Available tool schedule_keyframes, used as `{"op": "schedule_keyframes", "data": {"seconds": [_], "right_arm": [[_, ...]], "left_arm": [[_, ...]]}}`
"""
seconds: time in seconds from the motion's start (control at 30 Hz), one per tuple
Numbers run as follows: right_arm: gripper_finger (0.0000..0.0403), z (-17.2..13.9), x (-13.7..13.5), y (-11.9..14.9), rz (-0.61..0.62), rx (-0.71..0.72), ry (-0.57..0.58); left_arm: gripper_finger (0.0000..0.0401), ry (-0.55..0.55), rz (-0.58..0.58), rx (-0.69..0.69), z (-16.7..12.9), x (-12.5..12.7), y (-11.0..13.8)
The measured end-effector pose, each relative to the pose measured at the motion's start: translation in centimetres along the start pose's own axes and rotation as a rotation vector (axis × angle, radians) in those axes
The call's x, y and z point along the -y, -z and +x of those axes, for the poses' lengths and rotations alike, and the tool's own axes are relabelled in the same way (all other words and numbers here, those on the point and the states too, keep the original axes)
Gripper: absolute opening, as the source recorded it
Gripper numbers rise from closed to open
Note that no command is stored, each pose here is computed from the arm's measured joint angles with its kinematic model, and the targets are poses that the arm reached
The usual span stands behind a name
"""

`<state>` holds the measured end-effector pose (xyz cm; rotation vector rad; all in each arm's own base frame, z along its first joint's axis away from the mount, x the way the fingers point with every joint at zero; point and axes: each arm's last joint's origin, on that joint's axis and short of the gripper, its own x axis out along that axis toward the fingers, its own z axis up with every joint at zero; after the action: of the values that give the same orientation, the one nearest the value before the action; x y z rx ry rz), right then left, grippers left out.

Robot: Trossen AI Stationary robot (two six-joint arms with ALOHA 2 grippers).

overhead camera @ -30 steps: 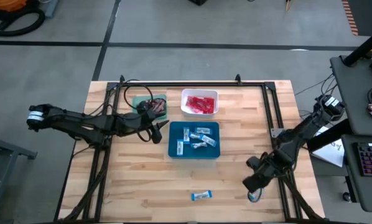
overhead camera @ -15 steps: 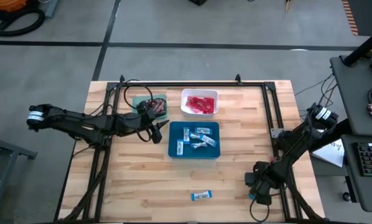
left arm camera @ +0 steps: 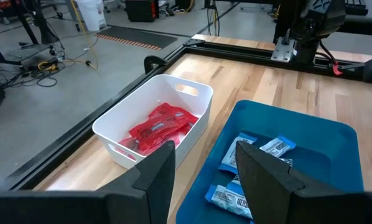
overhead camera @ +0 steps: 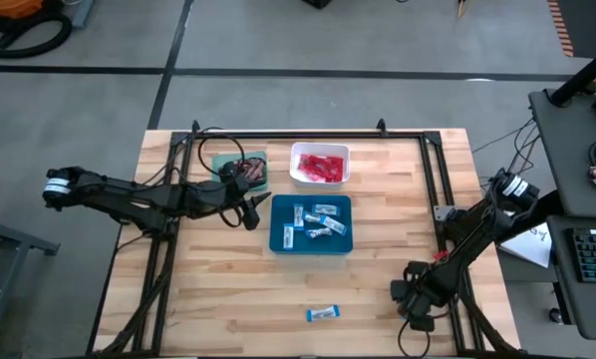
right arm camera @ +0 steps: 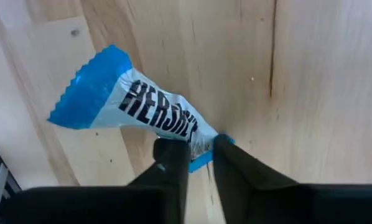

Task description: Sort candy

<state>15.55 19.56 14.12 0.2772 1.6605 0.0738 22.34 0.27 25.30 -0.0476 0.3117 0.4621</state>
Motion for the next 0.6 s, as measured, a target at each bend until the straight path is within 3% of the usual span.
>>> {"op": "schedule_keyframes", "data": {"seconds": [0.13, 0.3, 0.6], "right_arm": [[0.0018, -0.4, 0.0, 0.1, 0.018, 0.008, -0.014], [0.0008, -1.8, 0.0, 0.4, 0.062, 0.053, -0.057], [0.0008, -5.6, 0.5, 0.8, 0.156, 0.342, -0.114]], "left_arm": [[0.0153, 0.0, 0.0, 0.0, 0.0, 0.0, 0.0], [0.0153, 0.0, 0.0, 0.0, 0.0, 0.0, 0.0], [0.0153, 0.0, 0.001, -0.001, 0.0, 0.0, 0.0]]}}
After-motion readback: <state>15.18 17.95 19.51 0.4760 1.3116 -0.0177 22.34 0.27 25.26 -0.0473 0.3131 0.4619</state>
